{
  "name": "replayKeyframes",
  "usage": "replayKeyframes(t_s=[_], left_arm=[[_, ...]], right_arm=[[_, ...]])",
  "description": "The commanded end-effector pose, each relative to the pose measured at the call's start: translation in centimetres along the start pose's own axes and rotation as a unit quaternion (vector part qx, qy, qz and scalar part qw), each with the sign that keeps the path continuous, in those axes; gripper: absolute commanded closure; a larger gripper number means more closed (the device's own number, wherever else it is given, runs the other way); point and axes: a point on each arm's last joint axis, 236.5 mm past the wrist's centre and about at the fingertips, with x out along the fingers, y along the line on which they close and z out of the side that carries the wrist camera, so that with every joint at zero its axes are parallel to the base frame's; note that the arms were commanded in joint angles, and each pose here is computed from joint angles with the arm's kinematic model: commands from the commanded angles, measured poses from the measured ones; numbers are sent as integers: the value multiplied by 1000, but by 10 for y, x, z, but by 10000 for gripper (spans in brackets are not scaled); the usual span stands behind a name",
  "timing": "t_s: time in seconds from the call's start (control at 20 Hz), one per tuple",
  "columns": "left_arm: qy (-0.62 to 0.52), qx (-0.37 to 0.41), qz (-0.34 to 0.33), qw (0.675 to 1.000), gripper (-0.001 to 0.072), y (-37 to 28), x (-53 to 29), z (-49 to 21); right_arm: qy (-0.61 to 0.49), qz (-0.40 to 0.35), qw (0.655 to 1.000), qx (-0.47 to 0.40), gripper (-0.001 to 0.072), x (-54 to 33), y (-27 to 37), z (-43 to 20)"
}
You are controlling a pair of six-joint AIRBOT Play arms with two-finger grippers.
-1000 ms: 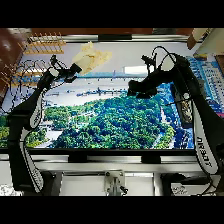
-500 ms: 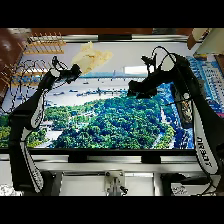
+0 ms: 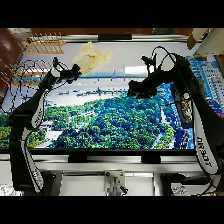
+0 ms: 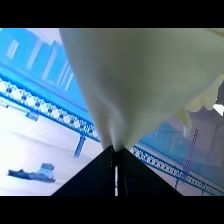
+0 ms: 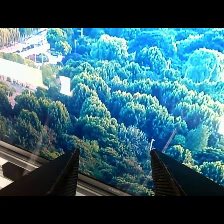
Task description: Fold the shirts.
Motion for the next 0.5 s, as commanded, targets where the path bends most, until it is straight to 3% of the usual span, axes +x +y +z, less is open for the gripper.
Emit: replayKeyframes(t_s=[0.0,0.1,0.25,0.45], left_arm=[[-6,40,-15,999,676,-24,-17,10],[-19,138,-44,989,676,-75,-59,26],[-43,312,-71,946,677,-165,-165,40],[-121,426,-115,889,676,-277,-357,30]], right_arm=[[0,-1,1000,0,146,0,0,0],[-3,-1,1000,0,146,-3,1,0],[-28,-37,999,-28,146,-35,-5,-4],[-121,-121,984,-54,146,-125,-16,-15]])
